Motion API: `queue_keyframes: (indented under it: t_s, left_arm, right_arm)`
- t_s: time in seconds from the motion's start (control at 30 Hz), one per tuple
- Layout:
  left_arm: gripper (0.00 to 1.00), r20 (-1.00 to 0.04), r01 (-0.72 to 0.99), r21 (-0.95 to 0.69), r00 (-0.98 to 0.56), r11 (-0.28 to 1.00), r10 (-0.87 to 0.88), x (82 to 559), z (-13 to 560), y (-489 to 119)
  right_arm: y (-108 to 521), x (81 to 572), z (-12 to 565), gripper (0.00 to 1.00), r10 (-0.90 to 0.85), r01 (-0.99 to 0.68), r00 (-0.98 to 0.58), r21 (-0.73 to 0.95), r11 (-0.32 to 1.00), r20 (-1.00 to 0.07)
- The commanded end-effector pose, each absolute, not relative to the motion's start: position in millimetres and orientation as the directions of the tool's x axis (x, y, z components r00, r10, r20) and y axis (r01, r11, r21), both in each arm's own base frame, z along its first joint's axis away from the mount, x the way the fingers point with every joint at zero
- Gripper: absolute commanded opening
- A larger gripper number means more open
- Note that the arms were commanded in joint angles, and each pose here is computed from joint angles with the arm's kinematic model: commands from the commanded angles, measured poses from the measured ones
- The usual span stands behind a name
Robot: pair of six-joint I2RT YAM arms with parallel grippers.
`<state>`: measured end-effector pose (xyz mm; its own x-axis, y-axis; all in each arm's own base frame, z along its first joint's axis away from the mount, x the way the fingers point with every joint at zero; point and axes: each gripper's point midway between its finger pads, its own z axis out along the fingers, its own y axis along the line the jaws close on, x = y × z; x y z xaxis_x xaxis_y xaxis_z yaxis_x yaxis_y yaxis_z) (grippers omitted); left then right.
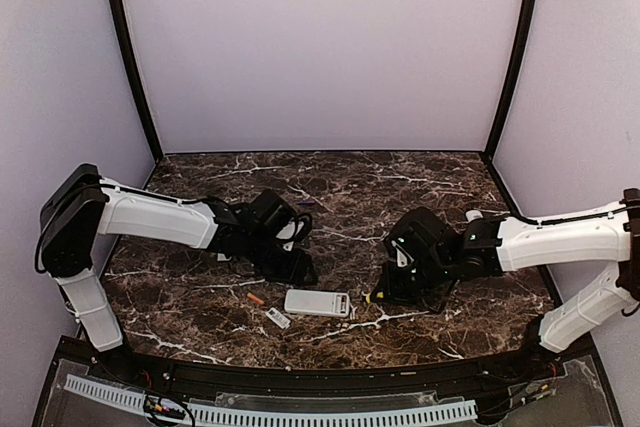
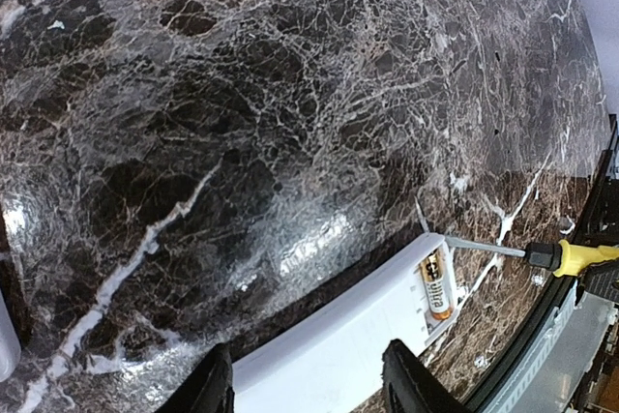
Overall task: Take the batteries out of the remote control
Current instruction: Remove the battery from the remote control without the battery cover.
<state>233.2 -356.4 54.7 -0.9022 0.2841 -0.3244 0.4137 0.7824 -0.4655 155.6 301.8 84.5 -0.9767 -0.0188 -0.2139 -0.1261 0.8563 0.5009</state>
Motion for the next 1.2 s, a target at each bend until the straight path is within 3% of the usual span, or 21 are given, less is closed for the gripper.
queue_keyframes:
  t_s: [0.0, 0.53, 0.67, 0.97, 1.17]
  left_arm:
    - [0.52, -0.321, 0.436, -0.471, -0.895, 0.767, 0.311, 232.2, 55.4, -359.4]
    - [0.51, -0.194, 0.339, -0.581, -0.94, 0.74, 0.279, 189.4, 47.2, -340.7]
    - [0.51, -0.228, 0.361, -0.552, -0.932, 0.752, 0.281, 191.4, 52.7, -333.1]
    - [0.71, -0.345, 0.472, -0.431, -0.874, 0.769, 0.343, 198.8, 60.4, -318.6]
    - [0.79, -0.373, 0.529, -0.323, -0.833, 0.785, 0.408, 191.8, 53.6, -314.8]
  right_arm:
    - [315.9, 162.0, 95.3, 0.0, -0.025, -0.154, -0.971, 0.541, 0.827, -0.238]
    - [357.7, 190.0, 108.3, 0.0, -0.061, -0.241, -0.945, 0.558, 0.794, -0.322]
    - [355.9, 195.7, 111.6, 0.0, -0.081, -0.264, -0.934, 0.521, 0.811, -0.348]
    - [328.8, 197.6, 117.0, 0.0, -0.058, -0.244, -0.928, 0.485, 0.84, -0.367]
    - [325.0, 192.0, 117.1, 0.0, -0.06, -0.25, -0.929, 0.5, 0.829, -0.365]
